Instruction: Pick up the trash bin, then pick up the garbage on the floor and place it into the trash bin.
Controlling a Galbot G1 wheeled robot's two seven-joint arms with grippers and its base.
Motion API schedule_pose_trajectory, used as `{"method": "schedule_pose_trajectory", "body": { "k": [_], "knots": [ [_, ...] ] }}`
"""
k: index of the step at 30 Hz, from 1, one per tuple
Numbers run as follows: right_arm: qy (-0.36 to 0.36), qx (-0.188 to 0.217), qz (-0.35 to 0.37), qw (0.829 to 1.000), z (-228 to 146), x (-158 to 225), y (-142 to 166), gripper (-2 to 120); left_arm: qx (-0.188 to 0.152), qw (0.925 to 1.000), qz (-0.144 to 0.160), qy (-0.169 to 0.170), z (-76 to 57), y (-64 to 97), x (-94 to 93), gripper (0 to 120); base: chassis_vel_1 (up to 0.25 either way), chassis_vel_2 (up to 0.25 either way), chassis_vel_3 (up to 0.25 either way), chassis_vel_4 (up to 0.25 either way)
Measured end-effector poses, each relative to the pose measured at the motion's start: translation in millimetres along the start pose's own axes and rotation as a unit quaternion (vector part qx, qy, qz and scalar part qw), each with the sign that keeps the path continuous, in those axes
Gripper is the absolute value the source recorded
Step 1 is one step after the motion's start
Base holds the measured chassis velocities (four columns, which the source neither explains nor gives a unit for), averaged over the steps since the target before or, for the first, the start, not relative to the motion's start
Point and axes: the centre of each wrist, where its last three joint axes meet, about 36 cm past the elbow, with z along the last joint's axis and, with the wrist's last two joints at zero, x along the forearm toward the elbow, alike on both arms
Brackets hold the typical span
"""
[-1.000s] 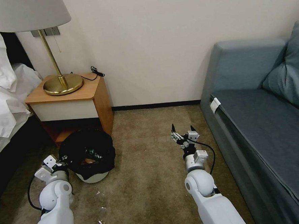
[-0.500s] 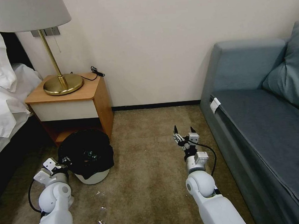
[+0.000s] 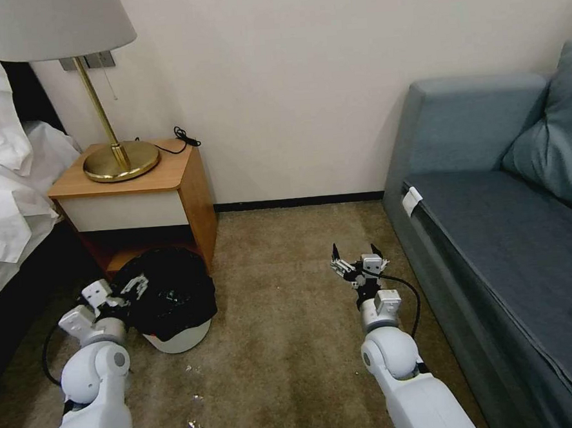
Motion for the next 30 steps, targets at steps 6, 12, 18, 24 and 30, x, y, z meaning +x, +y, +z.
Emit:
{"method": "schedule_pose_trajectory", "body": {
  "k": [6, 12, 18, 24, 30],
  "knots": [
    [-0.007, 0.004, 0.008, 1.000, 4, 5, -13, 100, -0.038, 0.9978, 0.049, -0.022, -4.5, -10.8, -2.3, 100, 0.000, 0.000, 0.000, 0.000],
    [-0.011, 0.012, 0.005, 1.000, 14, 1, -13, 100, -0.082, 0.9908, 0.093, -0.054, 14.2, -15.7, -3.7, 100, 0.000, 0.000, 0.000, 0.000],
    [-0.015, 0.021, 0.003, 1.000, 27, -3, -18, 100, -0.102, 0.9850, 0.126, -0.058, 39.8, -40.4, -8.2, 99, 0.000, 0.000, 0.000, 0.000],
    [-0.033, 0.016, -0.004, 0.999, 38, -3, -11, 100, -0.114, 0.9790, 0.154, -0.068, 52.6, -49.0, -13.7, 99, 0.000, 0.000, 0.000, 0.000],
    [-0.043, 0.028, -0.015, 0.999, 38, -7, -10, 100, -0.117, 0.9770, 0.150, -0.096, 54.4, -53.0, -16.8, 99, 0.000, 0.000, 0.000, 0.000]
  ]
}}
